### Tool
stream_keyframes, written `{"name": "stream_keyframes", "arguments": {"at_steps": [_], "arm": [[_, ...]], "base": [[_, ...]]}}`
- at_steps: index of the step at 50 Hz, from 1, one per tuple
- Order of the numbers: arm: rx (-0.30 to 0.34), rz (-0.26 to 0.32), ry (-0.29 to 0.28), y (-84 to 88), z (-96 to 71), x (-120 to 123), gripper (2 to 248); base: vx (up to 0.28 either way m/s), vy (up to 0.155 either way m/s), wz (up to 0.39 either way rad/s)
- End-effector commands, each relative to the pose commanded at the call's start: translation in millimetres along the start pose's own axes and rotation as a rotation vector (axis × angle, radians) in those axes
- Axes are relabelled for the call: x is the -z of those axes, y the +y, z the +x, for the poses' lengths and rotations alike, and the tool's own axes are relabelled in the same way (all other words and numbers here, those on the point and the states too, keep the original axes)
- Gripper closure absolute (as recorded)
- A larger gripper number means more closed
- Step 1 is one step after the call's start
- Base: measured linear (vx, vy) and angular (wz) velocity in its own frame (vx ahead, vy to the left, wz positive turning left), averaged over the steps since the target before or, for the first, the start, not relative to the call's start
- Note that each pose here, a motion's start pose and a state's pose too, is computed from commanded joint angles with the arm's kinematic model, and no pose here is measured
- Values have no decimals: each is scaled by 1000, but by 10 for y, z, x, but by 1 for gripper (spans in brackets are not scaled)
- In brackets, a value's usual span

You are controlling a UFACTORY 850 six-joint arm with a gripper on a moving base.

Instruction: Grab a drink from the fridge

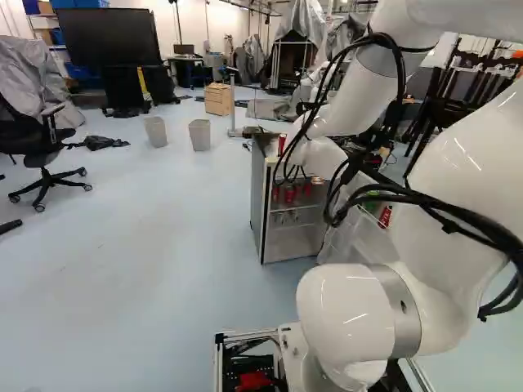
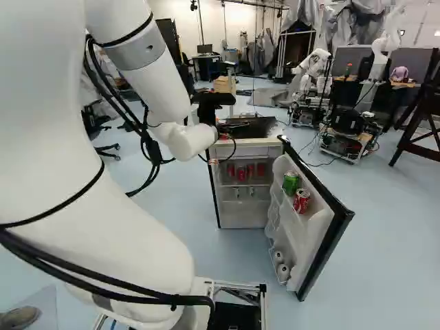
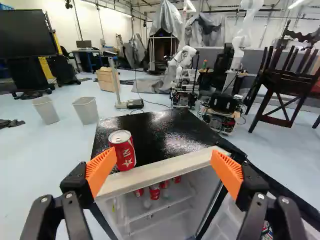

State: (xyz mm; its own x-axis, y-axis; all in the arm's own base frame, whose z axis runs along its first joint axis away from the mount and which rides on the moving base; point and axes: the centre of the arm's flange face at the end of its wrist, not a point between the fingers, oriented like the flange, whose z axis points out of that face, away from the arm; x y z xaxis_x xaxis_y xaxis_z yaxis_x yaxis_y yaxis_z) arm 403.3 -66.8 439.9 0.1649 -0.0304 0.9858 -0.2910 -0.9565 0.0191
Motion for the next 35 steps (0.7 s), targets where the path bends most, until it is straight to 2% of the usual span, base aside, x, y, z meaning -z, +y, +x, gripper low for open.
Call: {"name": "stream_keyframes", "arguments": {"at_steps": [35], "arm": [[-22, -119, -11, 485, 4, -112, 3]], "base": [[0, 0, 0]]}}
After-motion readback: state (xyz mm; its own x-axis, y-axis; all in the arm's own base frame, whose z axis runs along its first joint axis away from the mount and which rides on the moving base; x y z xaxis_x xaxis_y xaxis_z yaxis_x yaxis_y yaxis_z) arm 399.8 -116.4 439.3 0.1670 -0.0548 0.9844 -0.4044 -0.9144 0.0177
